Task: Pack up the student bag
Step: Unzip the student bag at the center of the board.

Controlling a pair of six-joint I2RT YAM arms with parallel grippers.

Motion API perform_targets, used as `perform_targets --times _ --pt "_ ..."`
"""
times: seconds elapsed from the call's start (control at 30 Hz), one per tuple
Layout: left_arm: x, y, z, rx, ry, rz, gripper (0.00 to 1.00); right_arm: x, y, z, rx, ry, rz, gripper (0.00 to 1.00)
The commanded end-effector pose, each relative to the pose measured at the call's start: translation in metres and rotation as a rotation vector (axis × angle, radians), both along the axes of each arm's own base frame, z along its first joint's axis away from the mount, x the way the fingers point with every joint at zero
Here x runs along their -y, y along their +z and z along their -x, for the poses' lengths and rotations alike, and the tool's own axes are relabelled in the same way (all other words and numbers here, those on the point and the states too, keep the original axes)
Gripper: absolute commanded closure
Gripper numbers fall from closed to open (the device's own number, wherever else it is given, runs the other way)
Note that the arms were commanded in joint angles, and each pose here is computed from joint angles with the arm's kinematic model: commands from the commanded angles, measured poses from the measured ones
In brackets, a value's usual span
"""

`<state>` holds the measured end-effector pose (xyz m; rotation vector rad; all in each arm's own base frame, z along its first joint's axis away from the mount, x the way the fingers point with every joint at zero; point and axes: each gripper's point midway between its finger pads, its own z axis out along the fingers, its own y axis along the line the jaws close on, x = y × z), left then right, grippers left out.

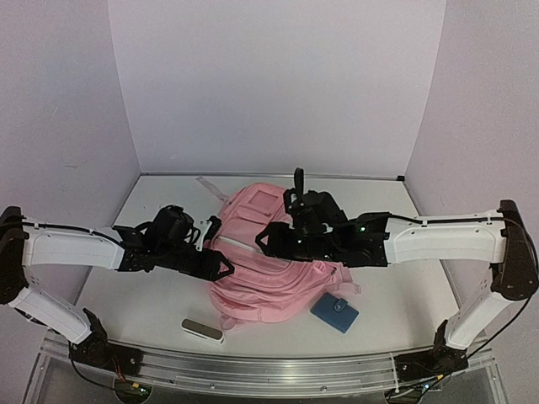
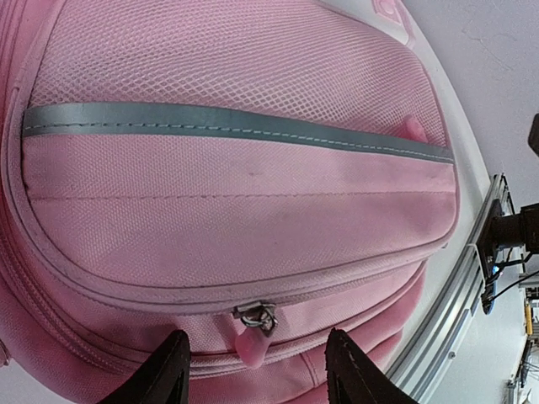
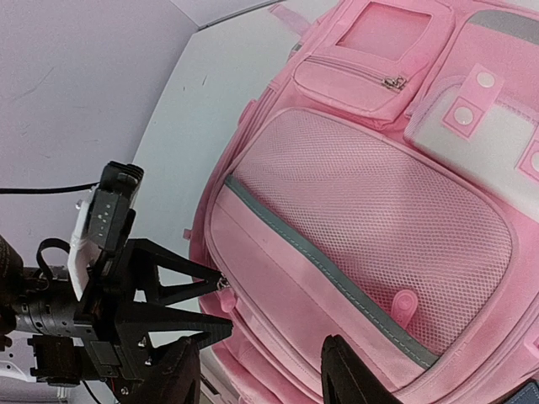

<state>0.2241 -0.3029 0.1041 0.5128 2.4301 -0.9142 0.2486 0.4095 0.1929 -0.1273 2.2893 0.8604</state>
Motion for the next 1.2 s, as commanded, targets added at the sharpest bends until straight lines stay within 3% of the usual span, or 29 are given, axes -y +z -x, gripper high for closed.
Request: perform_targets --times 0.0,0.3,0.43,0.6,0.93,1.17 --pt "0.014 0.018 -0.011 0.055 -0.014 0.040 0.53 0.007 0.024 -0.004 0.071 -0.002 -0.015 0.51" --pt "0.017 0.014 -0.018 0.066 0.003 0.027 0.69 0.003 0.012 -0.002 0.053 0.018 0.004 0.52" --pt "0.011 0.011 -0.021 0.067 0.038 0.011 0.88 -0.004 0.011 -0.002 0.093 0.073 0.034 0.52" --pt "0.000 0.019 -0.022 0.089 0.098 0.030 1.00 -0.024 0.004 0.002 0.200 0.143 0.179 0.52" --pt "-0.017 0.033 -0.017 0.104 0.154 0.043 1.00 -0.043 -0.053 -0.018 0.333 0.212 0.471 0.46" --pt "-0.016 0.034 -0.017 0.097 0.145 0.035 1.00 -0.052 -0.067 -0.032 0.362 0.177 0.535 0.46"
